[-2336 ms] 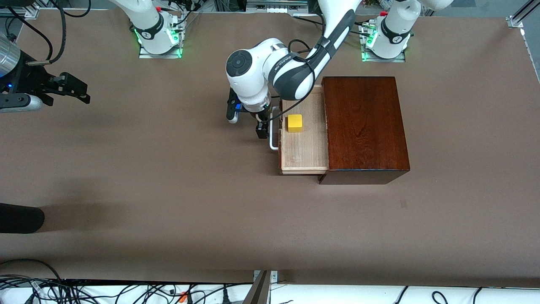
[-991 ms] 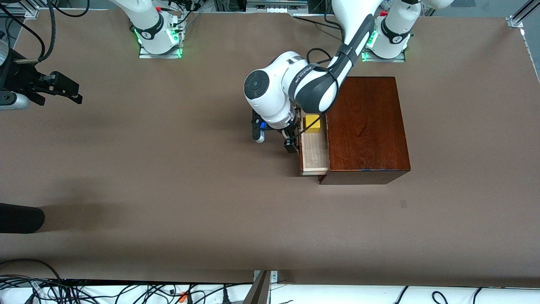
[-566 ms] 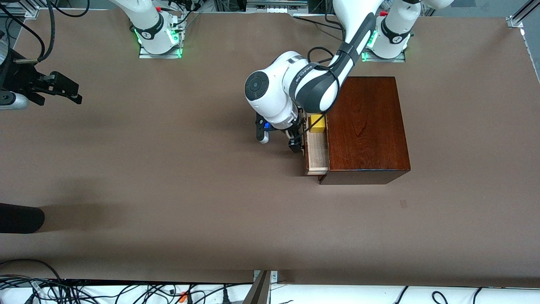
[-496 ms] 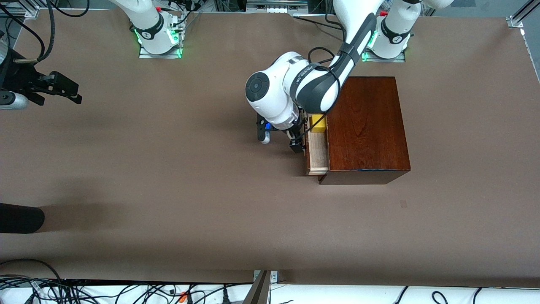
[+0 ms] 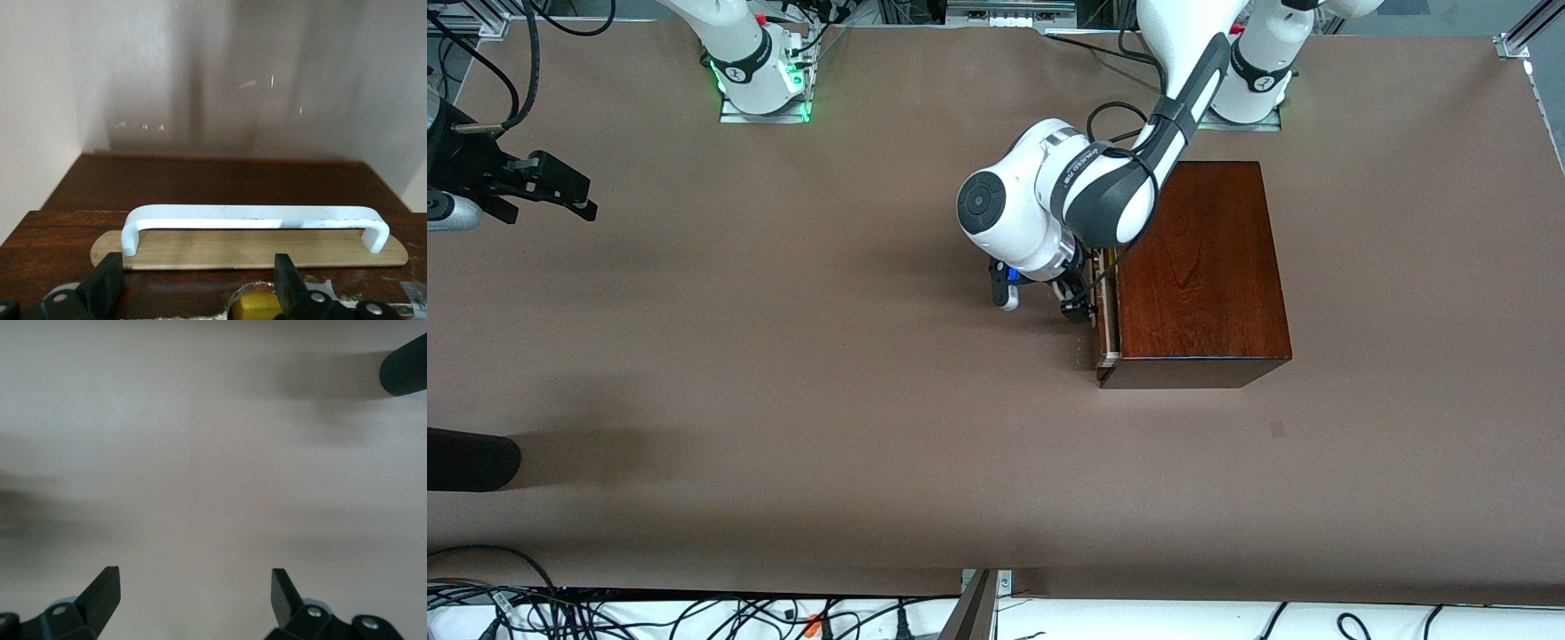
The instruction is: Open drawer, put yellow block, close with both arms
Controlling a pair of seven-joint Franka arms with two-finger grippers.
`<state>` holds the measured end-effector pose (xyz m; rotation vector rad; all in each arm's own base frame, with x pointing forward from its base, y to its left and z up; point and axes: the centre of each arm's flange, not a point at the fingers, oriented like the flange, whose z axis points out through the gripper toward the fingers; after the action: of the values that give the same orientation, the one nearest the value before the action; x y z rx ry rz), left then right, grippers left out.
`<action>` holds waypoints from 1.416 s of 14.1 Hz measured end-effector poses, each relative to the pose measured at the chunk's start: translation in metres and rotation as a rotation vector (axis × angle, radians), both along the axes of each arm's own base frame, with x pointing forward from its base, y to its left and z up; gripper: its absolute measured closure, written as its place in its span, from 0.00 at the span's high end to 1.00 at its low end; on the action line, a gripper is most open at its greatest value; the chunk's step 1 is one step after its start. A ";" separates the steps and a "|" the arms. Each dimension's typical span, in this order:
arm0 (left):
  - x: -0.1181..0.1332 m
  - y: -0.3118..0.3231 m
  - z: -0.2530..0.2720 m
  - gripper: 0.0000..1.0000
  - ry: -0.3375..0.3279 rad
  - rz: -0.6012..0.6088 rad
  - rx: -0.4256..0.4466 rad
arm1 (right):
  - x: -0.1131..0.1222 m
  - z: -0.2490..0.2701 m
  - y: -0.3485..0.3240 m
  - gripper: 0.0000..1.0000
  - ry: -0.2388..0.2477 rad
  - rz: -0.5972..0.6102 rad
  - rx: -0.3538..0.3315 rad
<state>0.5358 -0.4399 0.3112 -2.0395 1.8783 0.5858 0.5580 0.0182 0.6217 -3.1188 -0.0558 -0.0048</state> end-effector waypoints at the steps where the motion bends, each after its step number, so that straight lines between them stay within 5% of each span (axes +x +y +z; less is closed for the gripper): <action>1: -0.001 0.002 -0.002 1.00 -0.001 -0.007 0.020 | 0.000 0.000 0.000 1.00 -0.001 0.000 0.000; 12: -0.006 0.005 -0.007 1.00 -0.012 -0.010 0.085 | 0.002 0.002 0.000 1.00 -0.021 0.000 0.001; 16: -0.039 -0.049 0.001 1.00 -0.152 0.114 -0.002 | 0.002 0.002 0.001 1.00 -0.021 0.001 0.001; 20: -0.053 -0.091 0.066 1.00 -0.349 0.432 -0.148 | 0.002 0.002 0.001 1.00 -0.022 0.001 0.001</action>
<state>0.4826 -0.5309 0.3769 -2.4739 1.3258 0.1667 0.5603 0.0191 0.6237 -3.1181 -0.0579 -0.0385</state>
